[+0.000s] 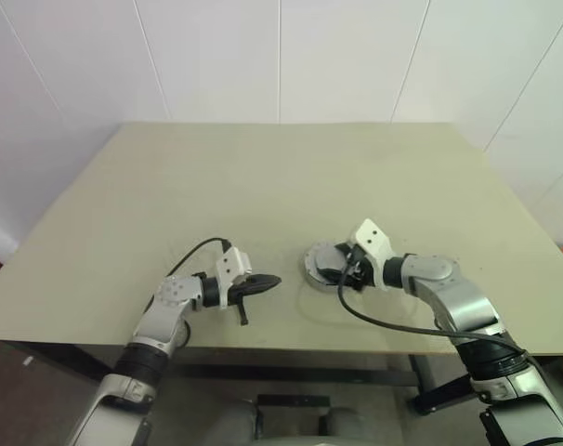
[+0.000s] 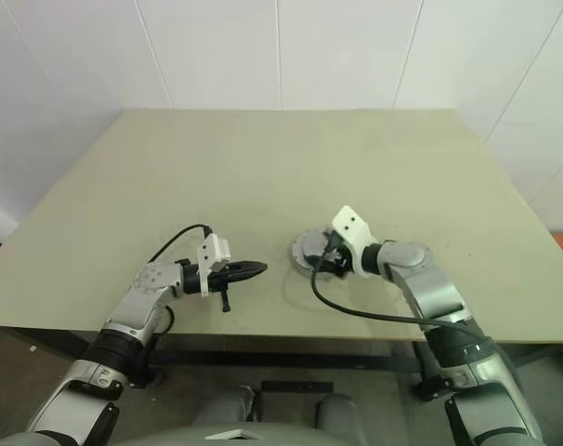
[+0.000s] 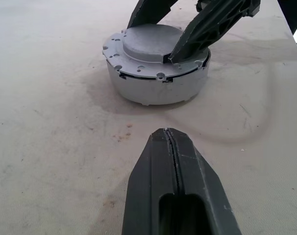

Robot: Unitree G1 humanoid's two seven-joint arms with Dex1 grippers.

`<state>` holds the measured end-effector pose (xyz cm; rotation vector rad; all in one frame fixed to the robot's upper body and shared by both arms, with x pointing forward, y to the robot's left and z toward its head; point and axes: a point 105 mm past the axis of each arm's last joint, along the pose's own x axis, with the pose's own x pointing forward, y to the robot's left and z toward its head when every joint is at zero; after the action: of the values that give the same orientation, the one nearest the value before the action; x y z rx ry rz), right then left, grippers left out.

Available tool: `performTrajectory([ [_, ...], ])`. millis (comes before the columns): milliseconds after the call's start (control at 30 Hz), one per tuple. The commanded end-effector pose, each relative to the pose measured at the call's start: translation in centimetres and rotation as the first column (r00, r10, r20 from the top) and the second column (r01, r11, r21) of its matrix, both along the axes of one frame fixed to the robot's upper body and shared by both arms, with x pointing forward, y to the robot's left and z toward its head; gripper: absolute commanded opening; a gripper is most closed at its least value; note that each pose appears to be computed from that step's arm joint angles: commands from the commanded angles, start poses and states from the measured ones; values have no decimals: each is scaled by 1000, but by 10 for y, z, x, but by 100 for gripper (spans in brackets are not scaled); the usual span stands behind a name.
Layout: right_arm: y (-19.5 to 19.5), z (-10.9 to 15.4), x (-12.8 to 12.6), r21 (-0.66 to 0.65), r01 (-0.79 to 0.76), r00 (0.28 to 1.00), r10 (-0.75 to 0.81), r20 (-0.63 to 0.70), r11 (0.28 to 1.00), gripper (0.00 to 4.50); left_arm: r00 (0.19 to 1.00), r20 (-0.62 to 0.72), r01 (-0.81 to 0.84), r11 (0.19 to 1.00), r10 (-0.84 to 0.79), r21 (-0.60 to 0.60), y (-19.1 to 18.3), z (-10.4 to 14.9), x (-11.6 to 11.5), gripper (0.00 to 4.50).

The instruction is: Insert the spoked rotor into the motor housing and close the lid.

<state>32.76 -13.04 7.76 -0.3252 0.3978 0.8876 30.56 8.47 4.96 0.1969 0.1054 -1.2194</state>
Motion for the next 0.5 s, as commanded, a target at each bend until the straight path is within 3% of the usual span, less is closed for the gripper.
performTrajectory([
  [33,-10,-8,-3,-34,12,999,-14,-52,999,322,999,52,10,1000,-9,-16,-2,14,4,0],
  [233,-14,-13,-2,-93,12,999,-16,-42,996,322,999,52,11,1000,-11,-18,-3,15,4,0],
  [400,-29,-35,-11,-223,13,993,-39,-110,975,322,999,51,14,1000,-13,-17,-3,15,3,0],
  [500,-32,-39,-13,-237,13,989,-47,-138,971,322,999,49,16,1000,-15,-17,-4,15,2,0],
])
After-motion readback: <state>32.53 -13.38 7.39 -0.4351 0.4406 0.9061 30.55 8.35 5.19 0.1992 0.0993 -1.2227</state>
